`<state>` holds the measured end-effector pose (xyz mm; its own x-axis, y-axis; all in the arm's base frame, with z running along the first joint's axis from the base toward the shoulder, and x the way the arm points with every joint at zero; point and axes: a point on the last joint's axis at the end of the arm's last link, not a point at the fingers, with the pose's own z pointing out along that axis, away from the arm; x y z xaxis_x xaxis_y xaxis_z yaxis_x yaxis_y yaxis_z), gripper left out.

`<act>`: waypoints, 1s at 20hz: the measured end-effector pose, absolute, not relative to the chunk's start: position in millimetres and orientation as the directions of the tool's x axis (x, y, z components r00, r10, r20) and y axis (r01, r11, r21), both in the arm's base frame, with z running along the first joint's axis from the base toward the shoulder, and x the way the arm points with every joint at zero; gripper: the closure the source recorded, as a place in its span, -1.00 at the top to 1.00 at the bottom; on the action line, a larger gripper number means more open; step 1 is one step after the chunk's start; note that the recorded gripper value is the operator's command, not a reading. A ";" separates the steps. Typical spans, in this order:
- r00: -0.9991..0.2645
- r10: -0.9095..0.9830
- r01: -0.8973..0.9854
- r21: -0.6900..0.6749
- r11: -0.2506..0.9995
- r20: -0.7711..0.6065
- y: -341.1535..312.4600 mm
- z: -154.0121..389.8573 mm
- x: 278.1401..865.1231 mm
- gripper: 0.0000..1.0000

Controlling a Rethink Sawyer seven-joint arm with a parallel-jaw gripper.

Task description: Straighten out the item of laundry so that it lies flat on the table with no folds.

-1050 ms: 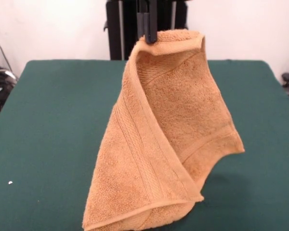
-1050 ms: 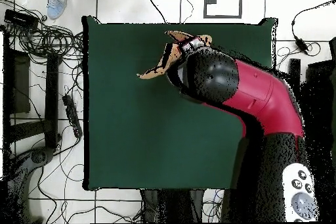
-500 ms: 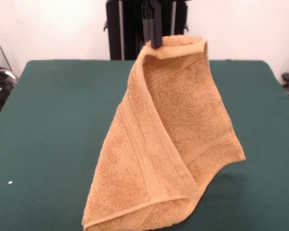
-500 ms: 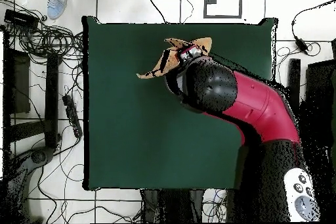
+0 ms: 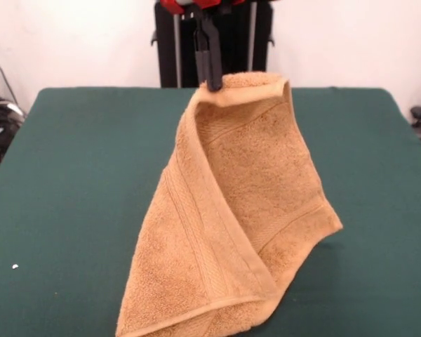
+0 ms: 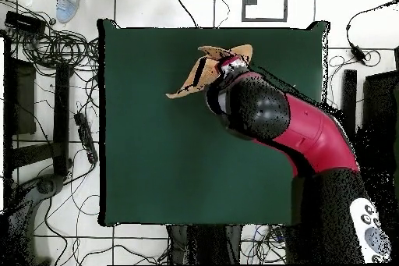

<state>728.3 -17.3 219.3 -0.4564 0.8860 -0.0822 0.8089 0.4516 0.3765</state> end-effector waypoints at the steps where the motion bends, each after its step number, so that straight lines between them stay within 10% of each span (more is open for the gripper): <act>1: -0.453 0.888 0.808 0.383 0.448 -0.081 -18.8 217.4 728.2 -1.00; 20: -0.492 0.867 0.765 0.438 0.472 -0.075 -30.9 171.8 712.4 -1.00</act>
